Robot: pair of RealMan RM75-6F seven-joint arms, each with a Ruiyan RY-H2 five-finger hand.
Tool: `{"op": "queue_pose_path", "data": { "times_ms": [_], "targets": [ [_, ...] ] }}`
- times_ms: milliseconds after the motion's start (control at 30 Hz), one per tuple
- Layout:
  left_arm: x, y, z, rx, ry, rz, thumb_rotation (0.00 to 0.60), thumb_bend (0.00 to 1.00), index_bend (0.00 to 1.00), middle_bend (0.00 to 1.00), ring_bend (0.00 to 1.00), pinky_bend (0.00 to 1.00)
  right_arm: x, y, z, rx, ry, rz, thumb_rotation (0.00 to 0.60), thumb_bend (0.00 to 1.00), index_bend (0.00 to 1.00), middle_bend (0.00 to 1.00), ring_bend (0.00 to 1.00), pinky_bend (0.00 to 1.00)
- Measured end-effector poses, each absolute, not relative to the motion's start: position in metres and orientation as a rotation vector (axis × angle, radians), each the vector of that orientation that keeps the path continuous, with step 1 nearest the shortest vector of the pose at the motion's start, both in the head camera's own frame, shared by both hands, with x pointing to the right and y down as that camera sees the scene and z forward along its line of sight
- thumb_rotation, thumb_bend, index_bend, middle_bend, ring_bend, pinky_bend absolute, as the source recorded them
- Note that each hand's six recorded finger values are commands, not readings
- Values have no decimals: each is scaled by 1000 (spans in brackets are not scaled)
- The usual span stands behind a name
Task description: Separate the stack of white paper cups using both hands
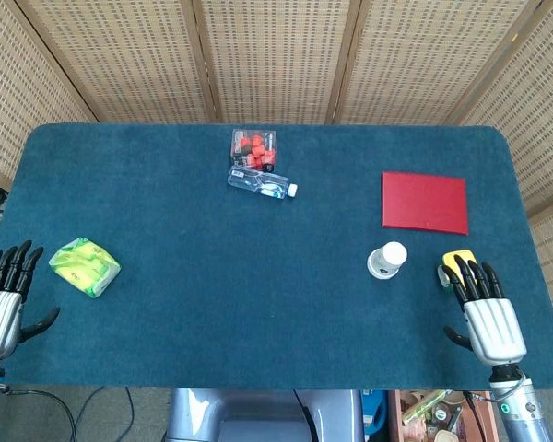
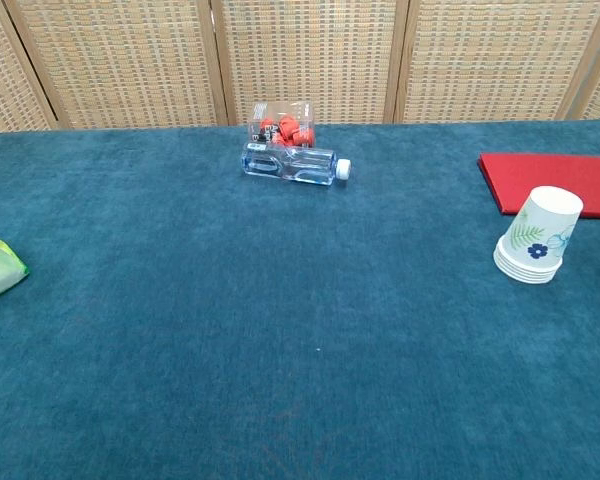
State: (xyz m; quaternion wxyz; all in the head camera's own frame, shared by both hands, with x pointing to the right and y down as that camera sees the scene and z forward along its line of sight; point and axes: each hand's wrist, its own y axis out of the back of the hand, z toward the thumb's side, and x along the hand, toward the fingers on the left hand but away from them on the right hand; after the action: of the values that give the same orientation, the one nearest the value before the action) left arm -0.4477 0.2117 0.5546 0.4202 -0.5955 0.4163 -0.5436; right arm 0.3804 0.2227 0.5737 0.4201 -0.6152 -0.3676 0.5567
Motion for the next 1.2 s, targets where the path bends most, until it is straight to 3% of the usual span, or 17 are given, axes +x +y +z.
{"op": "queue_pose_path", "data": {
  "times_ms": [767,1200],
  "targets": [
    [-452,211,553,-1505,1039,-1395,600,232,0,0,0,0,376,223,576,-1544,-912,1399,600,99,113,0,0,60],
    [-455,211,554,-1488,1033,-1437,600,153,0,0,0,0,371,218,576,-1551,-909,1387,600,99,113,0,0,60]
  ]
}}
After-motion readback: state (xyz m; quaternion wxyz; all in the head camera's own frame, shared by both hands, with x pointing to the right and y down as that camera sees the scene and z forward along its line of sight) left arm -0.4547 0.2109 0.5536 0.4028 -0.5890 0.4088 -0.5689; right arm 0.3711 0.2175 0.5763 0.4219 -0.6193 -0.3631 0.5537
